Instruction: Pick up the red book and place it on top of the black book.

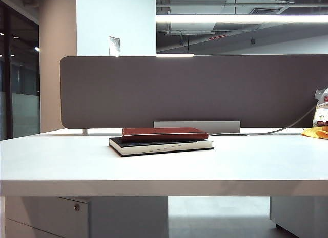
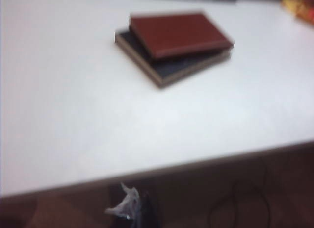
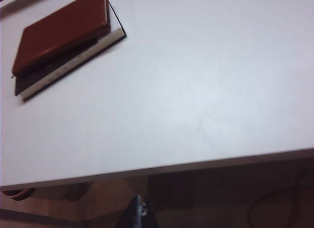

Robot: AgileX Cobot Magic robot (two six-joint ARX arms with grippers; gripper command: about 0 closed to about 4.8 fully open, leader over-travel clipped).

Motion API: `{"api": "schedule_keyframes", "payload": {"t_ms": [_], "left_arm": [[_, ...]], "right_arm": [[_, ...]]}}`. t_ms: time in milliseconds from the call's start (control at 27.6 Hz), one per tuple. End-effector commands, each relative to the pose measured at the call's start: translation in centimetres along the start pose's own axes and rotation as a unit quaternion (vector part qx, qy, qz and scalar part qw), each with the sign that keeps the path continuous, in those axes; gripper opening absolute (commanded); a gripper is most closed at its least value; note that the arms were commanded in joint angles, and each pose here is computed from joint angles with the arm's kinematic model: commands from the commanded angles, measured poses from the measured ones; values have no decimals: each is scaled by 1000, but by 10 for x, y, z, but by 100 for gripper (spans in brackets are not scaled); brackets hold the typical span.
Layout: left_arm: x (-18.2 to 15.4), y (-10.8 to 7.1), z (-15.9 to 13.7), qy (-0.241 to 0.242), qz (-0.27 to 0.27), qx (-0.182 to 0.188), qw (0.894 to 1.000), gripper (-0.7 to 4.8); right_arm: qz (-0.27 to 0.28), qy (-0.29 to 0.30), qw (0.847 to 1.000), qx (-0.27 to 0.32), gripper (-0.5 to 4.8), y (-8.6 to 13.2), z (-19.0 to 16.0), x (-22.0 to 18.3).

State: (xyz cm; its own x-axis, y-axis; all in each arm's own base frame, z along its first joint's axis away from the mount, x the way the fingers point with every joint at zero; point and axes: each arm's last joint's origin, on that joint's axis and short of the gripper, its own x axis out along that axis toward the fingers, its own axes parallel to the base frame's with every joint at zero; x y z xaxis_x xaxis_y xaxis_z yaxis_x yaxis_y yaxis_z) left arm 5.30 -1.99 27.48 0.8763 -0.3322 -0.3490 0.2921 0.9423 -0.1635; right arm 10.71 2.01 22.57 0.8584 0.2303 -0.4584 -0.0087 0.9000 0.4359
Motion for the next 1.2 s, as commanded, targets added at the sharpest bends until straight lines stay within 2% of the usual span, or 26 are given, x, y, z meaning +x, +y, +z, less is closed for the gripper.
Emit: {"api": "schedule_keyframes", "payload": {"t_ms": [36, 508, 906, 1197], "left_arm": [[1, 0, 2, -16, 11, 1, 1000, -6], [24, 3, -10, -44, 18, -24, 999, -6], [52, 9, -40, -33, 21, -37, 999, -6], [61, 14, -57, -17, 56, -31, 998, -6]], "right_arm": [[10, -28, 1000, -1, -5, 0, 1, 2], [15, -57, 998, -3, -5, -11, -18, 21], [-4, -65, 997, -32, -5, -18, -28, 28], [-18, -57, 998, -31, -5, -25, -40, 35]]}}
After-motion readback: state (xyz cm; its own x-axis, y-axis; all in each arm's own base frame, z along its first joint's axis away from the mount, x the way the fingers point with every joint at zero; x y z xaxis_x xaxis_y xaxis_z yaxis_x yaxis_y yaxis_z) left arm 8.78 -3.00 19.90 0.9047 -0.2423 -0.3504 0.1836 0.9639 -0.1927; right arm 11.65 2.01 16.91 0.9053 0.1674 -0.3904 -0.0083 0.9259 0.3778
